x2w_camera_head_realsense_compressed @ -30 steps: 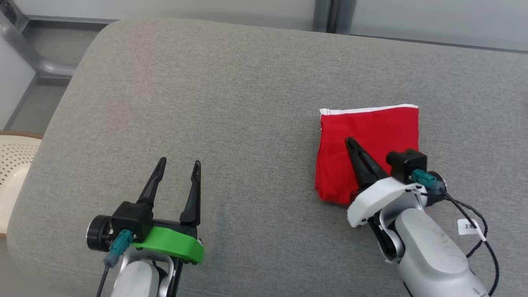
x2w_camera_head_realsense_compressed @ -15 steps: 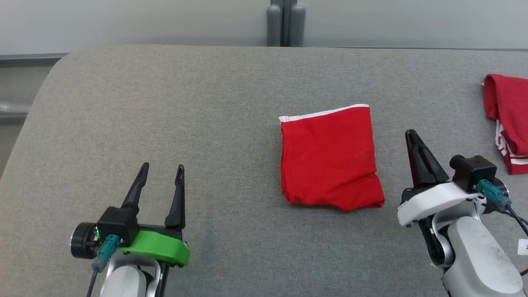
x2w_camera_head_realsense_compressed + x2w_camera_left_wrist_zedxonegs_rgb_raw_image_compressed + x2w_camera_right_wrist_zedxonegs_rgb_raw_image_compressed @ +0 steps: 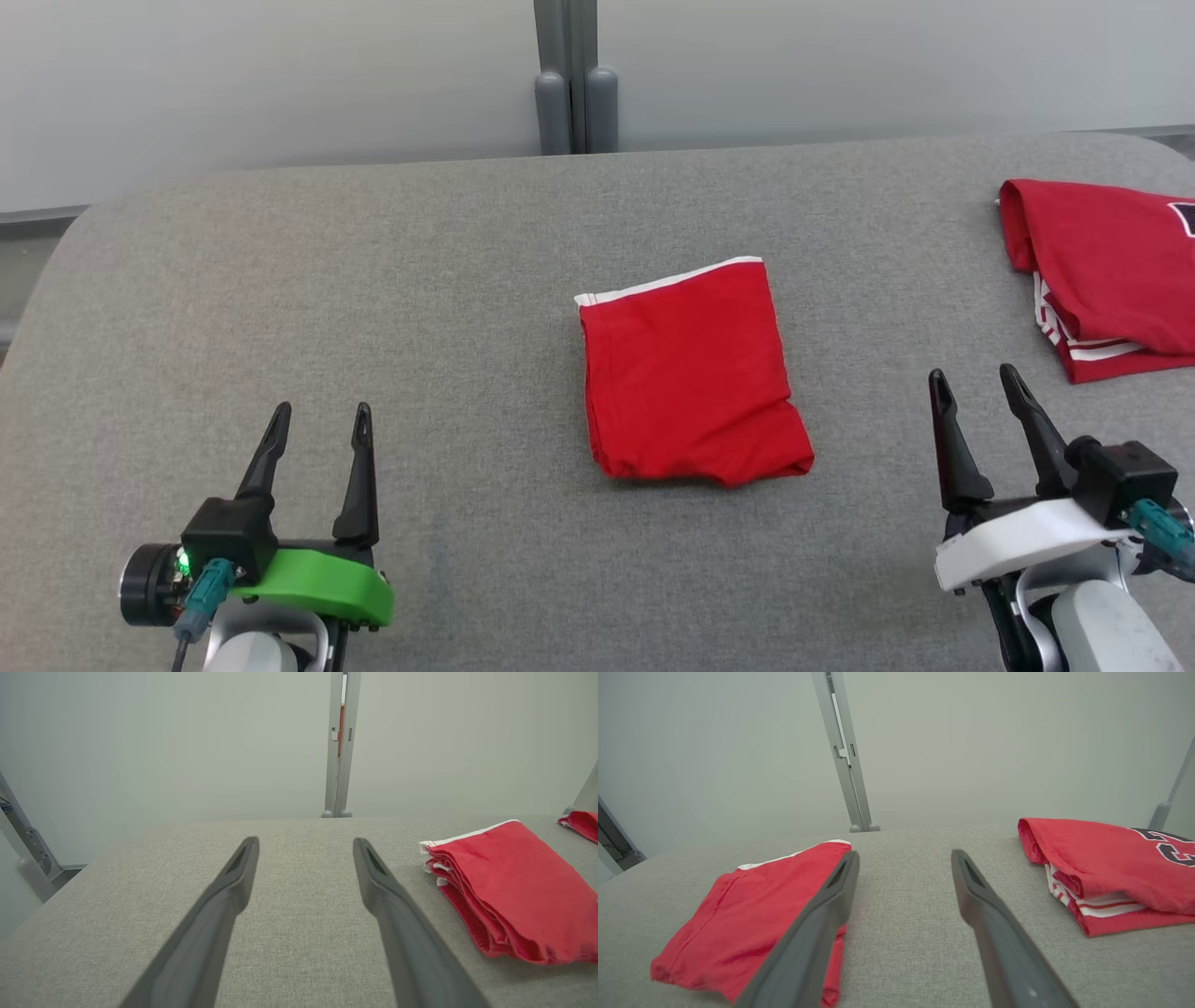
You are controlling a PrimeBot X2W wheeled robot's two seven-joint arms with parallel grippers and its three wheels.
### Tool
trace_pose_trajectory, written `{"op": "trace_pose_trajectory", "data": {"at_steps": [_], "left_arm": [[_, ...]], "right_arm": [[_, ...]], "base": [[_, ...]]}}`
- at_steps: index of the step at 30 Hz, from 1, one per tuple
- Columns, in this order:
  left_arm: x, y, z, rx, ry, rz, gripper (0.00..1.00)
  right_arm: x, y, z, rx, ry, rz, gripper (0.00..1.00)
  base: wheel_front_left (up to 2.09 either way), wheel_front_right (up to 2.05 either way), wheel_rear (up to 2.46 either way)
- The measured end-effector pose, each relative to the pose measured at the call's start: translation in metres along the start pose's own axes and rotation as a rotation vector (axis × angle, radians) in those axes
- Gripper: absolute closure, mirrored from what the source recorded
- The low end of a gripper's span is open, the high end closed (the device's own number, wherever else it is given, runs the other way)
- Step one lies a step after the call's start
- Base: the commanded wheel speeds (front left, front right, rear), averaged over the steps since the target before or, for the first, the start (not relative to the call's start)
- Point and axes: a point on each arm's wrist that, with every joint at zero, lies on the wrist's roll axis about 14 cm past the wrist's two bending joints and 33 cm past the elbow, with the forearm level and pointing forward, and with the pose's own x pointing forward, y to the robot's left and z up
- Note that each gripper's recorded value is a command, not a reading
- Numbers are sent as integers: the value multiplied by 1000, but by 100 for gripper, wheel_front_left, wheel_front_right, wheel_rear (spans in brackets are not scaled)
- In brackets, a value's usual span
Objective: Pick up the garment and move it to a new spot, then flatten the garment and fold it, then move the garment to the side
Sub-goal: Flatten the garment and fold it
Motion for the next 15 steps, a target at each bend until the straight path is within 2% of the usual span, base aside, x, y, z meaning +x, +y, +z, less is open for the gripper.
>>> {"op": "trace_pose_trajectory", "data": {"at_steps": [15], "left_arm": [[-22, 18, 4, 26, -5, 55, 0]], "right_arm": [[-44, -4, 7, 2, -19, -44, 0]], "base": [[0, 0, 0]]}}
